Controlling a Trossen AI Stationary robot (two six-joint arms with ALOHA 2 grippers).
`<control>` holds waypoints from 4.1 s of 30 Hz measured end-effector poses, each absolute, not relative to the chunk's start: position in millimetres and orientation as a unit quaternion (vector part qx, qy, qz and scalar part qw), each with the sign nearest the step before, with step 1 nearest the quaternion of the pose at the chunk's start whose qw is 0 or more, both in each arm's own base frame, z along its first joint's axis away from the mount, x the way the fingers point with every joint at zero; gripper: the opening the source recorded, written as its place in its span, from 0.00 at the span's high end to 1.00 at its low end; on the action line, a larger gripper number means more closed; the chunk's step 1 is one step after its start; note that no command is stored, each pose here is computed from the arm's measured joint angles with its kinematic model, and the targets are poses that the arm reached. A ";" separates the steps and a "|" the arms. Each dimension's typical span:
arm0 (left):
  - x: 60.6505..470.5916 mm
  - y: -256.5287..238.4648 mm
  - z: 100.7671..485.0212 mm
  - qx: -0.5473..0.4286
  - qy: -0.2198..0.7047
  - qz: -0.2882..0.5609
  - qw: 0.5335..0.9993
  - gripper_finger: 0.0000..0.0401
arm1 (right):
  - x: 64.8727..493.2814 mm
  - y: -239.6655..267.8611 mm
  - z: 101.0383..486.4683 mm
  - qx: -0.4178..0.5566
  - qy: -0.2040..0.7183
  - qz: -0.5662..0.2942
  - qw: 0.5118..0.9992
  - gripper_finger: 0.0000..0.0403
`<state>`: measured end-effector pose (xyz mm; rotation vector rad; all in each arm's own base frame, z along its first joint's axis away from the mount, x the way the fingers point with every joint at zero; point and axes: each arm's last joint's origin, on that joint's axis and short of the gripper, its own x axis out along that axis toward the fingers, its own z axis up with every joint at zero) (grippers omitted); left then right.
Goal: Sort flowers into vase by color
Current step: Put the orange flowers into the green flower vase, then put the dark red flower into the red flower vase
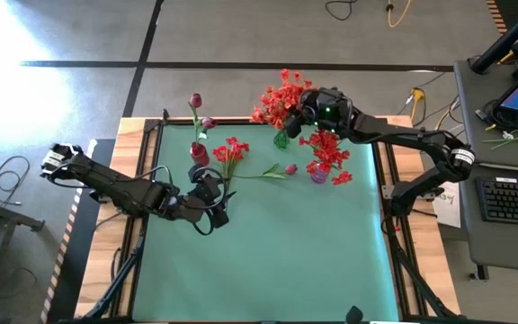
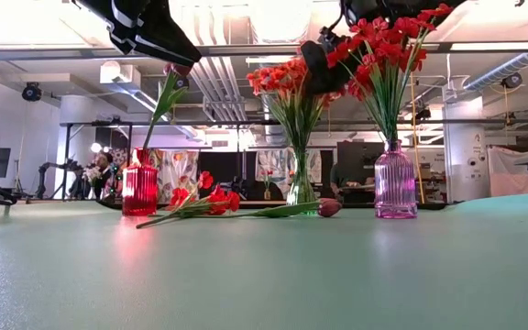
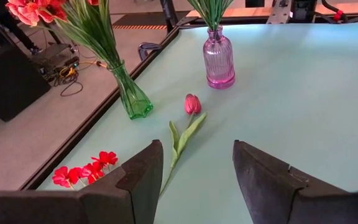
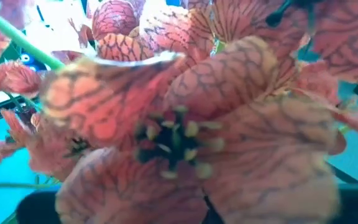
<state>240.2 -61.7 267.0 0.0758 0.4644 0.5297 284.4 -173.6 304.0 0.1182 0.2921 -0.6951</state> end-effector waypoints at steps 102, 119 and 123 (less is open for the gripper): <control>325.4 -37.9 180.4 0.178 0.312 0.122 0.925 0.55 | 223.6 33.6 380.6 0.060 0.121 0.104 0.985 0.51; 344.2 14.8 136.6 0.167 0.362 0.150 0.905 0.55 | 223.1 38.6 376.2 0.046 0.140 0.111 0.983 0.51; 350.8 27.9 126.0 0.150 0.372 0.173 0.900 0.55 | 223.1 38.6 376.2 0.046 0.140 0.111 0.983 0.51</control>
